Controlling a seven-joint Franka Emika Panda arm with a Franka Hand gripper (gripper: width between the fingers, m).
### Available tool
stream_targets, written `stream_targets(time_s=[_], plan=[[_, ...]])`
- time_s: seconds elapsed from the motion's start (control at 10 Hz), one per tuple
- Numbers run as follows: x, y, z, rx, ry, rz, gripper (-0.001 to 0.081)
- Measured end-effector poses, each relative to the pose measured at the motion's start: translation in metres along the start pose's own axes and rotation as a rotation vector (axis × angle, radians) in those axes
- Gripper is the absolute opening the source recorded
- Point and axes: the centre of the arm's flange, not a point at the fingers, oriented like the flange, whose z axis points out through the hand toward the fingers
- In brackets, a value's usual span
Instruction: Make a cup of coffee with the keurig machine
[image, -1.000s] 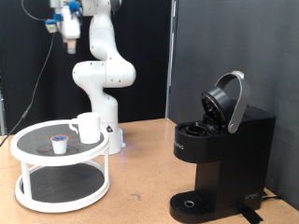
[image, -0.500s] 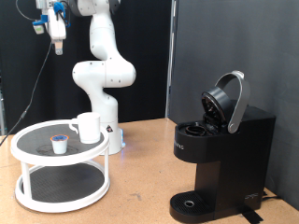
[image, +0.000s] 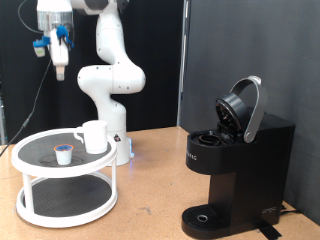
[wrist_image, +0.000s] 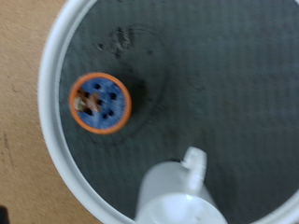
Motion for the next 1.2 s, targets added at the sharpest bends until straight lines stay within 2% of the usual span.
stream_targets(time_s=[0.3,0.5,1.2], plan=[[-0.016,-0.016,0.043,0.048,-0.016,0.015,0.0734],[-0.024,-0.022,0.067,0.06,-0.013,0.01,0.0734],[-0.04,-0.022,0.131,0.081,0.008,0.0,0.0734]])
